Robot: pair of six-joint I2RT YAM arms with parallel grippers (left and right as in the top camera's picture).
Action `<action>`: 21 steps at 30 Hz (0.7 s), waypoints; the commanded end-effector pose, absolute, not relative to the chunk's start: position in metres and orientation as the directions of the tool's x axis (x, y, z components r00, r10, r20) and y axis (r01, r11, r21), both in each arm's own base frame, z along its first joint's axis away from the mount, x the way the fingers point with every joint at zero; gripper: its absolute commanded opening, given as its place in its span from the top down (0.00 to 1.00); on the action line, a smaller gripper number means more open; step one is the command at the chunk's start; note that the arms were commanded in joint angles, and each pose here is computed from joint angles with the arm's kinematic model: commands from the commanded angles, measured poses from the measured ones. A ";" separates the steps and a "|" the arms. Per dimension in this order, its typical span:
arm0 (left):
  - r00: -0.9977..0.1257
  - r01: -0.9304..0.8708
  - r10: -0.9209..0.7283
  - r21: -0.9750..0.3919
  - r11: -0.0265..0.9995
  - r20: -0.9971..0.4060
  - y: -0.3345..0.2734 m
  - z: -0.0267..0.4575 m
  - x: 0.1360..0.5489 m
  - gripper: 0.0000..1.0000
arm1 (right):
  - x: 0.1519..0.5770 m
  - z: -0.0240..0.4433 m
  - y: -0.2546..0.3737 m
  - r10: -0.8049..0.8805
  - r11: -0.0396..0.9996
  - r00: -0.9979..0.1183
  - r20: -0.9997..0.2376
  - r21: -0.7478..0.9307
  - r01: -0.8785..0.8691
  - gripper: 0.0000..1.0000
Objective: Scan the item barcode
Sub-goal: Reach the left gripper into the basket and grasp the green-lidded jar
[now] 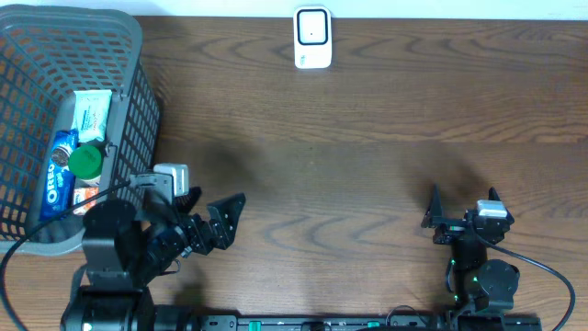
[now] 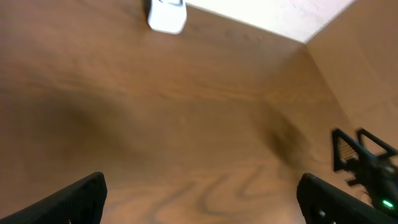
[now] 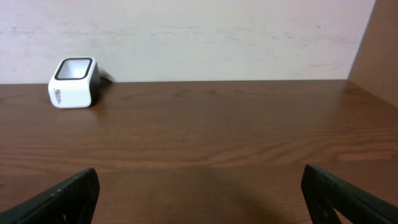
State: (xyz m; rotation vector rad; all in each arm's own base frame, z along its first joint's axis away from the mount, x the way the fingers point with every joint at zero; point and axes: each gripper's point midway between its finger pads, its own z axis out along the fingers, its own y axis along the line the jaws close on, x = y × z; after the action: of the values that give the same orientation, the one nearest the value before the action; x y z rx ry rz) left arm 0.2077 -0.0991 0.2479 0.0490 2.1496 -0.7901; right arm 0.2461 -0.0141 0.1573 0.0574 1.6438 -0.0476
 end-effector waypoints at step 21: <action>-0.597 -0.615 -0.592 -0.164 0.771 -0.541 0.117 0.390 0.298 0.02 | 0.246 0.157 -0.011 -0.007 0.999 -0.073 -0.997 -0.011 0.053 0.01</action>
State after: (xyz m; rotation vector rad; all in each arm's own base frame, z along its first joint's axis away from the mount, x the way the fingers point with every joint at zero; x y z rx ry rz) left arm 0.2988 0.0706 0.4175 -0.6782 2.3178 -0.0356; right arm 0.2461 -0.0140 0.1571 0.0546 1.6447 -0.0496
